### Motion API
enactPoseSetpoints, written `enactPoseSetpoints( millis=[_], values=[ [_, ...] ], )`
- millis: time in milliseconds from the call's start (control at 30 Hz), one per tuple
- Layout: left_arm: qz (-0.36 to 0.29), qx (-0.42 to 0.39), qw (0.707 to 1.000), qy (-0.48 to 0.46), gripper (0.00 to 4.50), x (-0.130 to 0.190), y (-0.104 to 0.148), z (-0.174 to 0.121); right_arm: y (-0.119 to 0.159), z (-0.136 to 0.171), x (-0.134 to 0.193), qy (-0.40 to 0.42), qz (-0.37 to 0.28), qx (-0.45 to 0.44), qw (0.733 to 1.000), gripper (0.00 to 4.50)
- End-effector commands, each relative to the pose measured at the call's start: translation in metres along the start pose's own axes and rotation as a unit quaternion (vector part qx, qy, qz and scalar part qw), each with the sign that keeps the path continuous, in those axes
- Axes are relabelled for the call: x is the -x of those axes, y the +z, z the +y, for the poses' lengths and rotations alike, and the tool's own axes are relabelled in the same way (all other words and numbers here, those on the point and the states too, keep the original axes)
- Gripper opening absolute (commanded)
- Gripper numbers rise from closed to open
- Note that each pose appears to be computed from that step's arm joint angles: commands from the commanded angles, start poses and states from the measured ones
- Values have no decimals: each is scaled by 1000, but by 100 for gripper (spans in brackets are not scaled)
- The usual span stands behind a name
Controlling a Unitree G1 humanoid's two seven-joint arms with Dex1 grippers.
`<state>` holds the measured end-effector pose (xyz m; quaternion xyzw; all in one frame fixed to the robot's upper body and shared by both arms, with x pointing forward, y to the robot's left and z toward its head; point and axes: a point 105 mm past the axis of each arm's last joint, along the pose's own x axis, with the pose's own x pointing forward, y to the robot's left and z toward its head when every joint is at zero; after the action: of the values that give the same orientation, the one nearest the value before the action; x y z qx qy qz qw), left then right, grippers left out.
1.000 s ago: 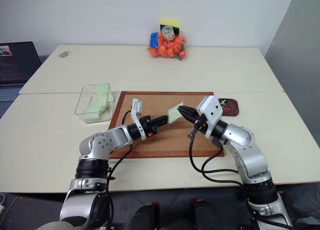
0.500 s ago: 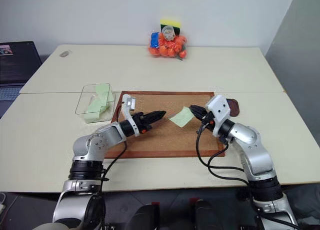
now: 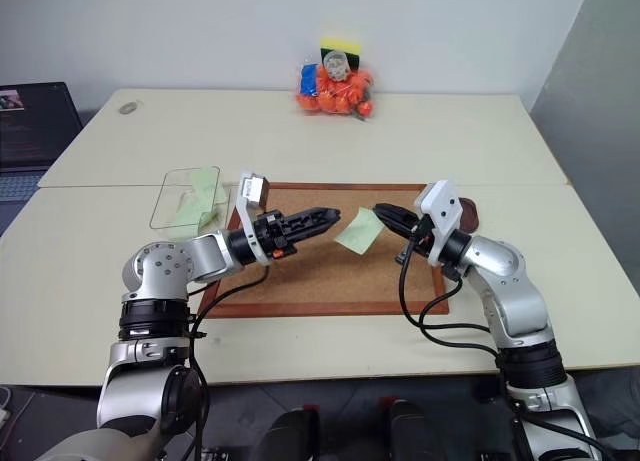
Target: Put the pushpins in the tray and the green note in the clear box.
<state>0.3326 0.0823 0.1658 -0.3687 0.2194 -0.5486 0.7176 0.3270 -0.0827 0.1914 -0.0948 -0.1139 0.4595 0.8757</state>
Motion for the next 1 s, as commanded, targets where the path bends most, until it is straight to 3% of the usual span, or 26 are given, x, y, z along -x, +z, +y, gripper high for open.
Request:
enactPoseSetpoints(
  millis=[33, 333, 433, 900, 1000],
  values=[
    [33, -5, 999, -18, 331, -3, -9, -9, 22, 10, -3, 19, -36, 6, 999, 0],
    [14, -17, 999, -26, 331, -16, -7, -12, 24, 25, -5, 34, -36, -13, 999, 0],
    [12, -20, 999, -33, 290, -19, -9, -14, 19, 27, -6, 35, -30, -16, 999, 0],
    [16, -31, 999, -10, 3, -13, -17, -6, 17, 24, -5, 28, -26, -14, 999, 0],
    [12, -33, 999, -6, 3, -12, -16, -5, 18, 24, -5, 28, -26, -13, 999, 0]
  ],
)
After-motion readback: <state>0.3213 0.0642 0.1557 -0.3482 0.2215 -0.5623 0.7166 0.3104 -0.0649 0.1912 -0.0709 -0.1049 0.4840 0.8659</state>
